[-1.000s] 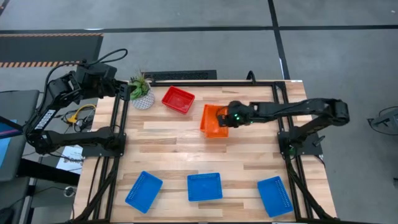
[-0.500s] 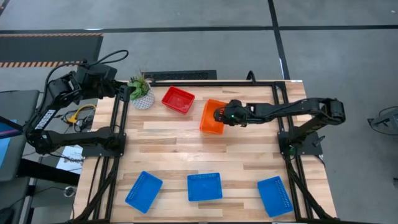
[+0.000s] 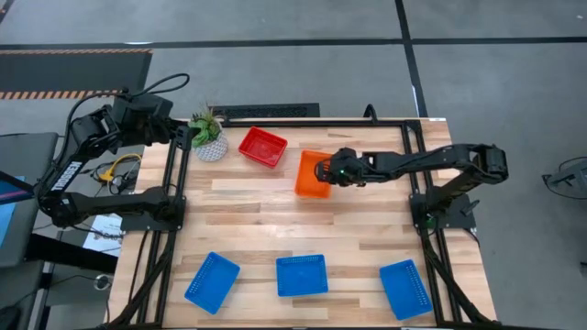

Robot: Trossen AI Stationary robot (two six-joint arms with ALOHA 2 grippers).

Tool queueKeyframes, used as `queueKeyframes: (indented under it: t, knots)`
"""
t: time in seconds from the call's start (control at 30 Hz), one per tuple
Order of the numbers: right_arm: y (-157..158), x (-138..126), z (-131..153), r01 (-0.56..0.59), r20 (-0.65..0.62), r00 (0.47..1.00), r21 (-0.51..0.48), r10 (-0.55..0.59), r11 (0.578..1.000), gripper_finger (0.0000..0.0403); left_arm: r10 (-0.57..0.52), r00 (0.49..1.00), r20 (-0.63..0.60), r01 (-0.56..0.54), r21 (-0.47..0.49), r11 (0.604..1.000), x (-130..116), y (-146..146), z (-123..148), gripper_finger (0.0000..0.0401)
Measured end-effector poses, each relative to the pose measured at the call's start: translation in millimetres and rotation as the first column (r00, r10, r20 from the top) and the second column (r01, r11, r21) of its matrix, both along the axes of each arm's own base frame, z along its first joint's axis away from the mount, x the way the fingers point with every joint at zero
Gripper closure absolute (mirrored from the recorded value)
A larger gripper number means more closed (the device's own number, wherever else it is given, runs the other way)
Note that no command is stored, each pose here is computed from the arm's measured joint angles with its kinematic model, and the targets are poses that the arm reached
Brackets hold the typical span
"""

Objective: Stack baskets by color
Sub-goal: Stack the right orange bin on top of the left orange bin, then adjust the stacked orange bins

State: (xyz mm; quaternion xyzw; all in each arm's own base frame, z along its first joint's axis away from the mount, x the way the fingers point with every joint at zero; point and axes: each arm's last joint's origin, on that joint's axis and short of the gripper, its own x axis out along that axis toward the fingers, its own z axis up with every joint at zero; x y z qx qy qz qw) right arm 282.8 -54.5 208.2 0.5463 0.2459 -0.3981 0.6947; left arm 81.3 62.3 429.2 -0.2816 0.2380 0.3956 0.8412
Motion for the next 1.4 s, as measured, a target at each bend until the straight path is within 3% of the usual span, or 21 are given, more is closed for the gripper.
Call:
queueKeyframes:
  t: [0.23, 0.4, 0.77, 0.97, 1.17, 1.4]
  knots:
    - [-1.7, -4.0, 0.5, -0.022, -0.035, 0.999, -0.013, 0.022, 1.0, 0.0233, 0.0, 1.0, 0.0, 0.0, -0.001, 1.0, 0.0, 0.0, 0.0, 0.0138]
    - [-6.2, -13.3, 12.0, -0.014, -0.028, 1.0, -0.045, 0.012, 0.999, 0.0205, 0.0, 1.0, 0.0, 0.0, -0.001, 1.0, 0.1, 0.0, 0.0, 0.0138]
    - [-10.7, -29.9, 40.4, -0.048, 0.041, 0.998, -0.143, 0.054, 0.989, 0.0218, 0.001, 1.0, 0.002, -0.001, -0.001, 1.0, 0.1, 0.1, 0.1, 0.0138]
    - [-2.9, -32.1, 38.3, -0.101, -0.011, 0.995, -0.144, 0.101, 0.984, 0.0225, 0.005, 1.0, 0.007, -0.005, -0.003, 1.0, 0.3, 0.2, 0.2, 0.0138]
    - [17.4, -37.2, 31.3, -0.192, -0.122, 0.976, -0.109, 0.179, 0.975, 0.0226, 0.007, 1.0, 0.009, -0.007, -0.004, 1.0, 0.3, 0.2, 0.3, 0.0138]
    - [53.6, -30.3, 21.0, -0.281, -0.148, 0.951, -0.059, 0.27, 0.958, 0.0226, 0.011, 1.0, 0.013, -0.011, -0.009, 1.0, 0.3, 0.1, 0.3, 0.0138]
